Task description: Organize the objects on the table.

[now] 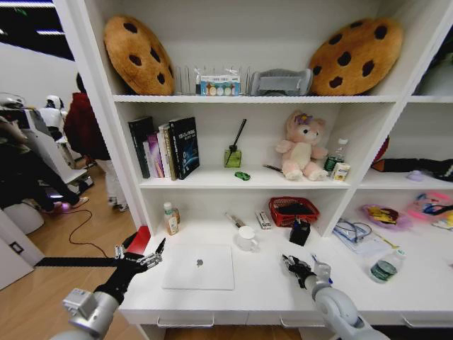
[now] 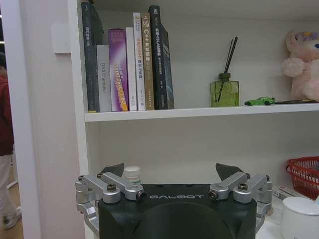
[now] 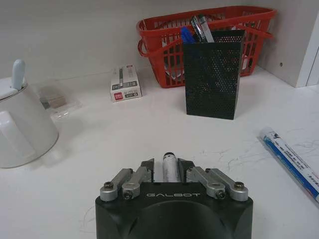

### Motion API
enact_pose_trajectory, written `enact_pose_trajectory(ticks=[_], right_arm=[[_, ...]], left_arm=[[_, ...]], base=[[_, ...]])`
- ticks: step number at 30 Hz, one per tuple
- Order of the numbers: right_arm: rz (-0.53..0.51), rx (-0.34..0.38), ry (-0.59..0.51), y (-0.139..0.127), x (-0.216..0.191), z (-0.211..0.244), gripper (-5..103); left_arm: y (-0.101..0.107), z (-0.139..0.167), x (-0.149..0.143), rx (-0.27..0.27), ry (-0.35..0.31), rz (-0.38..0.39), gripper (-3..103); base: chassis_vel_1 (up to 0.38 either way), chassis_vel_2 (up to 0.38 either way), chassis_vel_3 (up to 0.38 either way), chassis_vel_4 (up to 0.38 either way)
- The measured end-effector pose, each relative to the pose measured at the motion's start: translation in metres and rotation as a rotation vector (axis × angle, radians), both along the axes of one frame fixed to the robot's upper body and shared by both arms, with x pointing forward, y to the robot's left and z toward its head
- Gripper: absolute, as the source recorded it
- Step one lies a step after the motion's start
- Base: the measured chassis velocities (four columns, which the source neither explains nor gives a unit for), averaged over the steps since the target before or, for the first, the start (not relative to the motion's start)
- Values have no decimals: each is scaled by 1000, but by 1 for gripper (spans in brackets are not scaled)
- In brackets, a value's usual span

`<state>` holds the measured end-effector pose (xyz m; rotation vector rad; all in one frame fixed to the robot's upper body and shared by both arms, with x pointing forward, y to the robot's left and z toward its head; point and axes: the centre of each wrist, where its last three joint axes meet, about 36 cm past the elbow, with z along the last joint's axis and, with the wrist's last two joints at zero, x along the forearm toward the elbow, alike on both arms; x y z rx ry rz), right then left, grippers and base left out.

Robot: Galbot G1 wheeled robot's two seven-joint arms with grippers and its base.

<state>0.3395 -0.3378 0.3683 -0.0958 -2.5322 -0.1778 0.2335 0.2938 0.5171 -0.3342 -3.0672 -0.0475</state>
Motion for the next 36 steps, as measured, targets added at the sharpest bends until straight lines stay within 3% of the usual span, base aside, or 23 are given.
enact_pose_trajectory(ticks=[7,15,17,19,21,22,25,33,36], right_arm=[[-3,6,0,-2,-4,-1,11],[-2,13,-31,0,-3,4,11],[16,2,-161,5,1,27,11],[23,-3,-212,7,2,36,11],[38,-49,-332,7,7,55,11],[38,-49,-332,7,7,55,11],[49,-209,-497,-16,23,67,11],[0,-320,-667,-39,58,49,11],[-31,-393,-760,-51,87,34,11]], left_arm=[[0,0,0,0,0,0,100],[0,0,0,0,0,0,100],[0,0,0,0,0,0,100],[0,0,0,0,0,0,100],[0,0,0,0,0,0,100],[0,0,0,0,0,0,100],[0,0,0,0,0,0,100],[0,0,0,0,0,0,100],[0,0,0,0,0,0,100]], base=[[0,0,0,0],[0,0,0,0],[0,0,0,0],[0,0,0,0],[0,0,0,0],[0,0,0,0],[0,0,0,0],[0,0,0,0],[0,0,0,0]])
